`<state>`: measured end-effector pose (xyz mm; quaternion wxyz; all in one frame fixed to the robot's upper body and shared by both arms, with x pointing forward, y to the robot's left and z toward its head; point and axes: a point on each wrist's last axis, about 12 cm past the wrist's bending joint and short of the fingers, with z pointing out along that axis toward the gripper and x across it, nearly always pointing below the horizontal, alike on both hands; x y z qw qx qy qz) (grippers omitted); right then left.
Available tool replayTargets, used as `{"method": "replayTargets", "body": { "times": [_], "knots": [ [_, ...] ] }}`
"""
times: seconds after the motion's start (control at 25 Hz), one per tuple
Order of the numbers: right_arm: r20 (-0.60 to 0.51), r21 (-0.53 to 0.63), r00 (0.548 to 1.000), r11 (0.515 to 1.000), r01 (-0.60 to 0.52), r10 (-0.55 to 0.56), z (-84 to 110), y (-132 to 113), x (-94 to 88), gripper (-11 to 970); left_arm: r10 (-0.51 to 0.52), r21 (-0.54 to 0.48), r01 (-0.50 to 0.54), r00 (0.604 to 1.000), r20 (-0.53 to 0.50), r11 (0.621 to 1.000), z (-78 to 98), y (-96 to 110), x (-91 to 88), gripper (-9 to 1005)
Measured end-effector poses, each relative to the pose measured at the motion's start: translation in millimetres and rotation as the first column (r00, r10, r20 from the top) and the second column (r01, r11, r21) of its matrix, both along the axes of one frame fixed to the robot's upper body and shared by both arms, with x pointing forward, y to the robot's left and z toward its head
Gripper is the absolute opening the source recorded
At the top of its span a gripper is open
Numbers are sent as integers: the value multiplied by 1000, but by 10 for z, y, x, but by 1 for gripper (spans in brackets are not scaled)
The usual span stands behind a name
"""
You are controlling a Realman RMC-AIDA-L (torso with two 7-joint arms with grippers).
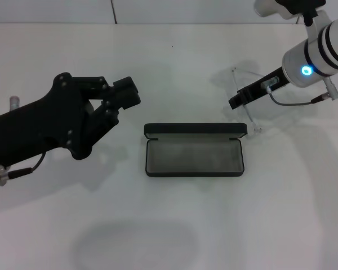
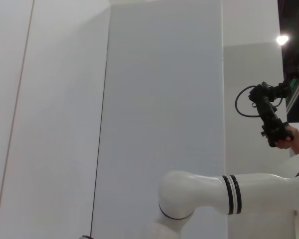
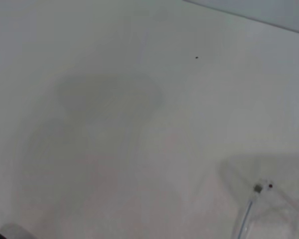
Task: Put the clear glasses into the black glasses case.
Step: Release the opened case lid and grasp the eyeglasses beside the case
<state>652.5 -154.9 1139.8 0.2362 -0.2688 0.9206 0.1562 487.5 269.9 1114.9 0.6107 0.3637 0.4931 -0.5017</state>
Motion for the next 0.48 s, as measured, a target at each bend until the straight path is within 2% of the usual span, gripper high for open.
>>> {"method": "replayTargets", "body": {
  "times": [0.08, 0.32, 0.48],
  "knots": [
    [-2, 0, 1000, 1000, 1, -1, -6, -7, -3, 346, 2, -1, -2, 1000, -1, 1000, -3, 2, -3, 83],
    [10, -7, 1000, 1000, -13, 13, -17, -26, -10, 335, 2, -2, -2, 1000, -4, 1000, -9, 0, -9, 83],
    [29, -12, 999, 999, -29, 30, -27, -72, -33, 252, 5, -5, -5, 1000, -10, 1000, -22, 4, -18, 83]
  ]
}}
